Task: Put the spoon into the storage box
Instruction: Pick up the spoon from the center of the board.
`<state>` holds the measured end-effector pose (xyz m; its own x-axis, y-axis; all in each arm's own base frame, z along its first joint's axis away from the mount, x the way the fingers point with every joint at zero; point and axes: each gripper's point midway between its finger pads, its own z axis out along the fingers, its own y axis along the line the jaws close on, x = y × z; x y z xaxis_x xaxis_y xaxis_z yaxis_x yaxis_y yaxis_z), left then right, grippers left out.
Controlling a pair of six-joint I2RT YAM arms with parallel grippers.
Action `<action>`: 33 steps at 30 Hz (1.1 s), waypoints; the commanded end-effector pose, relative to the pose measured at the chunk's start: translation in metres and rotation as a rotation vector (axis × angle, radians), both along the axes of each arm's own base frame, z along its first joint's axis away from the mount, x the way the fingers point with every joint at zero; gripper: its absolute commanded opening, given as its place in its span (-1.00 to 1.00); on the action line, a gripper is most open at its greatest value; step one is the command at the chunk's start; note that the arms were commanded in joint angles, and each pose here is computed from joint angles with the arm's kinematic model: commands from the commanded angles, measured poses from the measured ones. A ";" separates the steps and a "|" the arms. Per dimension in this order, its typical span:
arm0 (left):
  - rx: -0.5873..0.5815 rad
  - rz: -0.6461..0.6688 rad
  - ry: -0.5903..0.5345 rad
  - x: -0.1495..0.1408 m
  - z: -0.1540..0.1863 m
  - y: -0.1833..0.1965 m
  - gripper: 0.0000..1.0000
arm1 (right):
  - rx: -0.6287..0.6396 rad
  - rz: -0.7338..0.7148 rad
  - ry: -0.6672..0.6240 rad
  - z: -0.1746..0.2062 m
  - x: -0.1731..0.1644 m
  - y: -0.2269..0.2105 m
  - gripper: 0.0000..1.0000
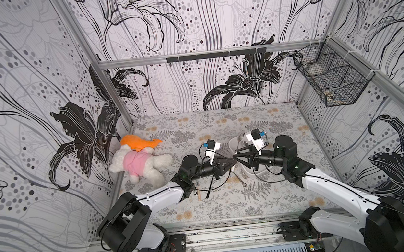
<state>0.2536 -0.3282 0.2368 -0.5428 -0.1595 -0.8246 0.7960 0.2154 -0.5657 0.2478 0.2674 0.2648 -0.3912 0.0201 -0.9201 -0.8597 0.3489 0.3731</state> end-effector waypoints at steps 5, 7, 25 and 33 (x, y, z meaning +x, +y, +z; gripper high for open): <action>-0.081 -0.075 -0.047 -0.007 0.021 -0.003 -1.00 | 0.026 0.081 0.013 0.002 -0.011 0.009 -0.37; -0.095 -0.080 -0.053 -0.009 0.023 -0.001 -1.00 | 0.028 0.089 0.015 0.001 -0.013 0.010 -0.41; -0.032 0.066 -0.018 0.013 0.009 0.015 -0.14 | -0.030 -0.110 0.068 0.008 0.019 -0.002 -1.00; 0.360 0.691 0.171 0.075 -0.056 0.099 0.08 | -0.405 -0.516 0.245 -0.049 0.085 -0.052 -1.00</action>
<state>0.3028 -0.2780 0.2201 -0.5333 -0.2688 -0.8021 0.5833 0.5698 -0.5788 0.3102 0.2510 0.2617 -0.5134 0.0155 -0.8580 -0.6458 0.6515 0.3982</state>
